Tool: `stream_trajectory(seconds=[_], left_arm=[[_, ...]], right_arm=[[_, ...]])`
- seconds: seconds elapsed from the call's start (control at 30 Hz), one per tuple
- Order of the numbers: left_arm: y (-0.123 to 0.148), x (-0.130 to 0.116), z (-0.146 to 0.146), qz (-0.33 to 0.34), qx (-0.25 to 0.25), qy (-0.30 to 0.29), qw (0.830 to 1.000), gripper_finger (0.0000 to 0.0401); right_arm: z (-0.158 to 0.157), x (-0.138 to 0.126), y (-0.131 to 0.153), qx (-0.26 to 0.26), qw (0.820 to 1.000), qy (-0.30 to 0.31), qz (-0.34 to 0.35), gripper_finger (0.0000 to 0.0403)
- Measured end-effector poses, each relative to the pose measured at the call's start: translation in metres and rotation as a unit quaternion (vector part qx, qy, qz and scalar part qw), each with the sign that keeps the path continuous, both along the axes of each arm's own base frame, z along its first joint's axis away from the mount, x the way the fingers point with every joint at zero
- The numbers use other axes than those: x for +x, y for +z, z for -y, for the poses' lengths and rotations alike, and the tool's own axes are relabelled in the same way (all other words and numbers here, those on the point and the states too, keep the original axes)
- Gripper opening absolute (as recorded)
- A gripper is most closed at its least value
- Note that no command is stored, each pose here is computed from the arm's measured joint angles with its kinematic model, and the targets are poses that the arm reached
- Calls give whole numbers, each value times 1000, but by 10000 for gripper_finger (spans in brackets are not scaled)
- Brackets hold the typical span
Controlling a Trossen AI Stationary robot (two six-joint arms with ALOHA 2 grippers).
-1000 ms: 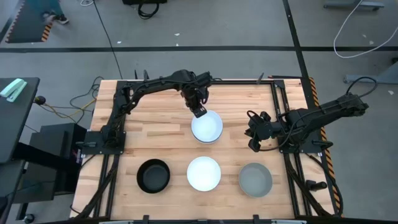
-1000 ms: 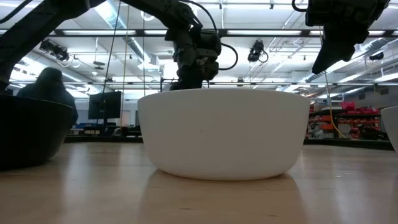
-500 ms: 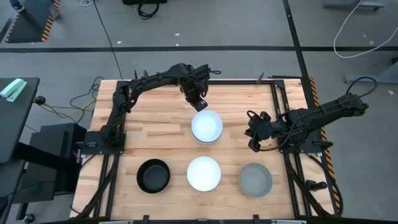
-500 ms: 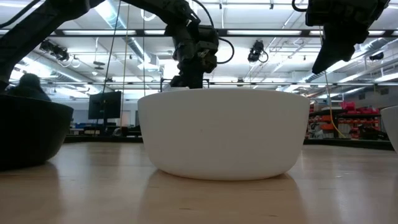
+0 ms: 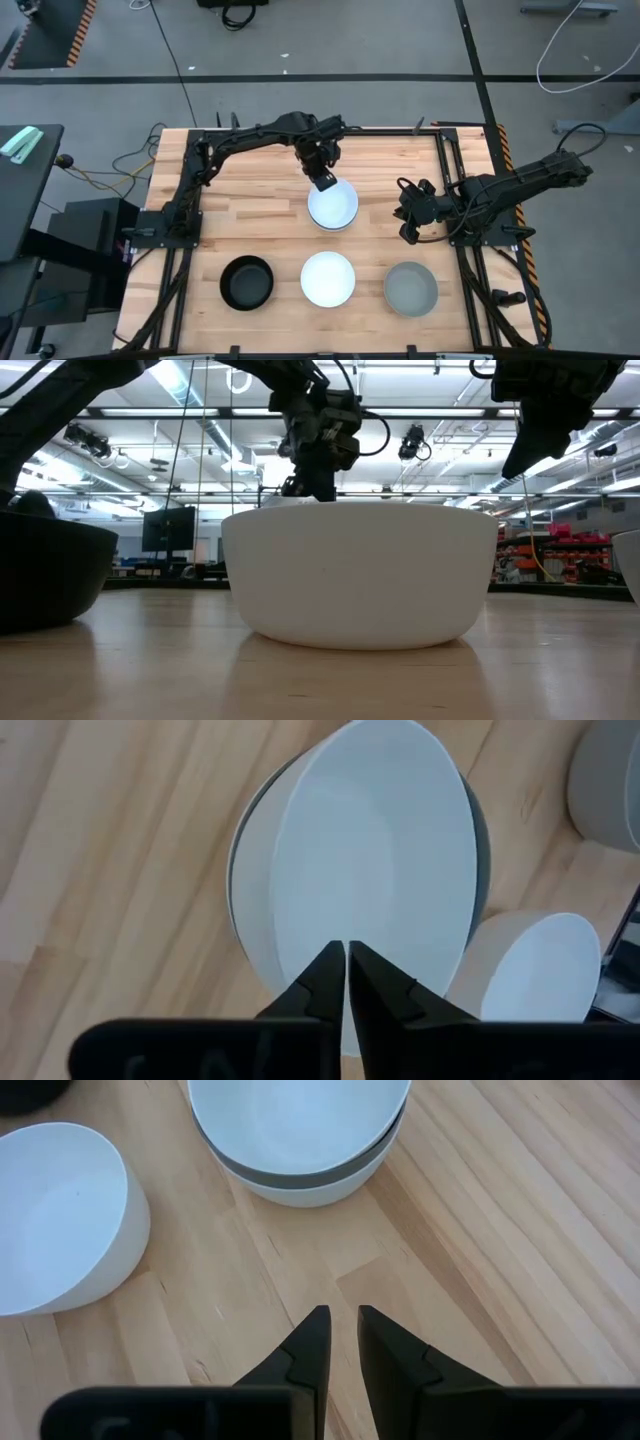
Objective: Nest bowls inside each other
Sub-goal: Stack the top white bowl on the dark gray bowl, then stack the black bowl on the top white bowl
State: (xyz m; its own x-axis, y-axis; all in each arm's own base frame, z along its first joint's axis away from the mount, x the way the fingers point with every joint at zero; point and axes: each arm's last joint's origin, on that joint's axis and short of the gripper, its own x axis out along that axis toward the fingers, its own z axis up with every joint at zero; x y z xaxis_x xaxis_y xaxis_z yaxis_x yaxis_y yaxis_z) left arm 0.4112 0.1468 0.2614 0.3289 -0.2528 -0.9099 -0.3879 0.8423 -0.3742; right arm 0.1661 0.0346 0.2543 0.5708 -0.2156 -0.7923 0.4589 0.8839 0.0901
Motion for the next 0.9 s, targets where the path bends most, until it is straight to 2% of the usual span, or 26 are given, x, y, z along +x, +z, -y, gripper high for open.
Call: stream_trajectory(seconds=[0.23, 0.53, 0.77, 0.9], left_arm=[[-22, 4, -7, -36, 6, 5, 999, 6], [-40, 6, -18, -56, 2, 14, 998, 26], [-39, 5, -18, -55, 4, 7, 998, 6], [-36, 1, -16, -67, 1, -5, 998, 20]], right_arm=[[0, 0, -1, 0, 1000, 0, 2, 61], [1, -4, -24, -5, 1000, -2, -24, 61], [1, -4, -28, -4, 1000, -3, -24, 61], [1, -3, -28, 0, 1000, -3, -21, 61]])
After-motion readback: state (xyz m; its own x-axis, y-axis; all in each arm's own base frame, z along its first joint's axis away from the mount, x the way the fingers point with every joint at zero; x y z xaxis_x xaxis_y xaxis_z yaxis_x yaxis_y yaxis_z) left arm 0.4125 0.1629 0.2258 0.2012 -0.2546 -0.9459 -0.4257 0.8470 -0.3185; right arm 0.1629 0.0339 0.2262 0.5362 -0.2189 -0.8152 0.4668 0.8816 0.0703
